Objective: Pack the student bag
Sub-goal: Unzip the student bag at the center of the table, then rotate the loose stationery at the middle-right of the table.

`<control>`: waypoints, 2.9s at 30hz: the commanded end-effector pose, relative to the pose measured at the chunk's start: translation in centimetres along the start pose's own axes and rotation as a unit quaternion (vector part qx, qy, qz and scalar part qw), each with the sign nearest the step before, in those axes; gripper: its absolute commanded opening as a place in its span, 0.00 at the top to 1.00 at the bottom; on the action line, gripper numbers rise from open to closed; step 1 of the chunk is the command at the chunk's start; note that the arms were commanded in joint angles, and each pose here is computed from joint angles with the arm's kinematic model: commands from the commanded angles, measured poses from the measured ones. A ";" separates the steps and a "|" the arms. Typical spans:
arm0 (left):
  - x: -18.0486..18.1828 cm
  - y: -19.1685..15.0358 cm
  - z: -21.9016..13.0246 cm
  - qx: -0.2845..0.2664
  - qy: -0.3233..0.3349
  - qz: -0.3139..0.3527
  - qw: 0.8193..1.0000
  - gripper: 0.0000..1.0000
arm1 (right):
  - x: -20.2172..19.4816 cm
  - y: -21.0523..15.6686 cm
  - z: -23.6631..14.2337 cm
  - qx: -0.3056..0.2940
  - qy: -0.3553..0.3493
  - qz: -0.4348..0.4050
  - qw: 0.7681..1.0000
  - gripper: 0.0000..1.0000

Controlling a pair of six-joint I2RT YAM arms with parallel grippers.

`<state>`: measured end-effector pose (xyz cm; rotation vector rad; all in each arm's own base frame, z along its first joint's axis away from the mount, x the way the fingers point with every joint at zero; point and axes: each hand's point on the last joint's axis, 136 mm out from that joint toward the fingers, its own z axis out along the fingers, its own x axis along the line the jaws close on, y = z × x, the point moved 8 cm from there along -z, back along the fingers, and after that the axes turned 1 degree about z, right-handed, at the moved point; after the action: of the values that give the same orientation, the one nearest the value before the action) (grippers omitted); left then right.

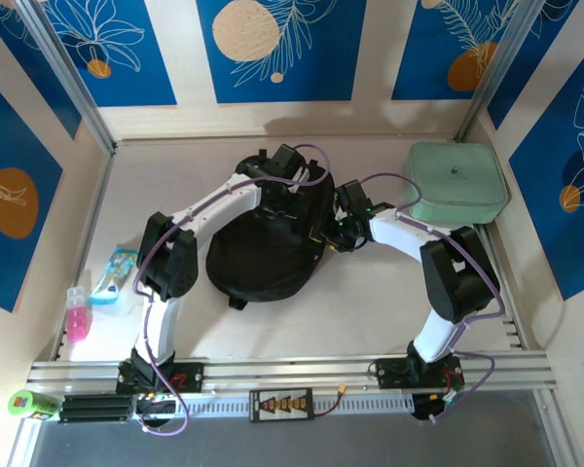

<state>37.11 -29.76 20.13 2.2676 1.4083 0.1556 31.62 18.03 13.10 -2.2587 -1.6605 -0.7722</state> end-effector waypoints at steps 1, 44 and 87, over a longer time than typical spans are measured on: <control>-0.4 0.2 -2.7 -0.022 -0.004 -0.001 1.000 0.96 | -0.6 -0.4 0.3 0.010 -0.030 0.007 0.999 0.64; 13.0 -11.6 -8.5 -0.028 0.094 -0.241 0.966 0.79 | 1.9 4.1 -4.7 -0.122 -0.081 -0.099 0.984 0.43; 10.4 -16.8 -7.1 -0.062 0.010 -0.260 0.964 0.07 | -11.2 3.3 -3.2 -0.069 -0.320 0.087 0.941 0.19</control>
<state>25.98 -11.67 17.66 1.7248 1.9062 0.1270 34.59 7.68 10.93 -2.9173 -1.6364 -0.3206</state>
